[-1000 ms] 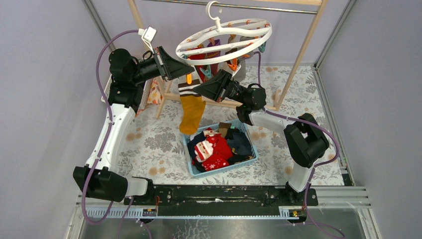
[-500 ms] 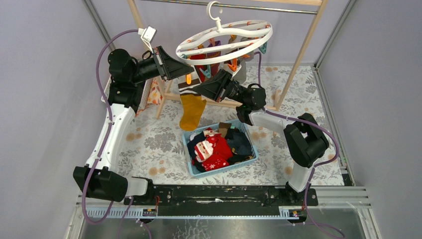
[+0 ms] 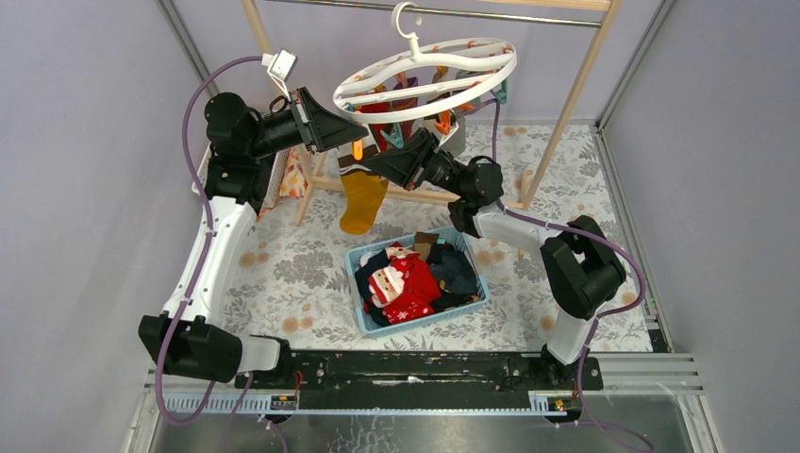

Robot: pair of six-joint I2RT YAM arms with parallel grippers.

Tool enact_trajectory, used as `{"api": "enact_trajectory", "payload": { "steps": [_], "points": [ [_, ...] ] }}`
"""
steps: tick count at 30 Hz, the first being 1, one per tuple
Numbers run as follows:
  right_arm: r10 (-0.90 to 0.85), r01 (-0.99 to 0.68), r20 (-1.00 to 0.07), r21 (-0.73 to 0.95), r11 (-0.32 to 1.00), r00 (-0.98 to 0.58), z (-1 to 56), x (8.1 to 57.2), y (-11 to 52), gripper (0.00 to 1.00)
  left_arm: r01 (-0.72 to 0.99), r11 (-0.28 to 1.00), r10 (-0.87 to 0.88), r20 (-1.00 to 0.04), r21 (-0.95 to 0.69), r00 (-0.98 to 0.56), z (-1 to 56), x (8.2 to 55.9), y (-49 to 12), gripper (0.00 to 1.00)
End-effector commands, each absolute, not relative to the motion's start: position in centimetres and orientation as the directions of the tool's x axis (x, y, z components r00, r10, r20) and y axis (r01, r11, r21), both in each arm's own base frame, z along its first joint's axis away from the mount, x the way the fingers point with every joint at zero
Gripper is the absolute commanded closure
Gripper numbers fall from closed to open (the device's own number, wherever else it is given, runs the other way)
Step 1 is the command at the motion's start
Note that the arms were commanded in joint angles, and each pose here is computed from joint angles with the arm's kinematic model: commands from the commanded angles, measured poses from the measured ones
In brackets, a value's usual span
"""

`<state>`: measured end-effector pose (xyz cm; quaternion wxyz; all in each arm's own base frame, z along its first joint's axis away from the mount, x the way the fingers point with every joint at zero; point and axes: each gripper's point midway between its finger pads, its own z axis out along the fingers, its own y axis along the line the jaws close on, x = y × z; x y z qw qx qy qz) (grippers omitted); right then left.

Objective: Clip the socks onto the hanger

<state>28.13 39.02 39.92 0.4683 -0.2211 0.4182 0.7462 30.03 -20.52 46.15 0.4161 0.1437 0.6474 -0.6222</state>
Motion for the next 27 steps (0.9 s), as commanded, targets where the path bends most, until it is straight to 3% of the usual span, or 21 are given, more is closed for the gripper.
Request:
{"api": "enact_trajectory", "payload": {
  "steps": [1,8,22,27],
  "points": [
    [0.615,-0.946,-0.719,0.253,-0.203,-0.324,44.9,26.1,37.4,1.0,0.778,0.171,-0.293,-0.785,-0.605,-0.546,47.3,28.8,-20.6,0.96],
    [0.629,-0.942,-0.702,0.226,-0.246,-0.333,45.4,25.2,36.8,1.0,0.794,0.223,-0.297,-0.815,-0.565,-0.497,47.3,29.3,-20.3,0.97],
    [0.592,-0.945,-0.736,0.251,-0.21,-0.327,44.6,26.4,38.2,1.0,0.792,0.186,-0.294,-0.802,-0.582,-0.521,47.5,28.9,-20.5,0.96],
    [0.597,-0.949,-0.737,0.24,-0.205,-0.316,45.1,26.2,38.3,1.0,0.791,0.191,-0.294,-0.803,-0.581,-0.519,47.3,29.1,-20.5,0.8]
  ]
}}
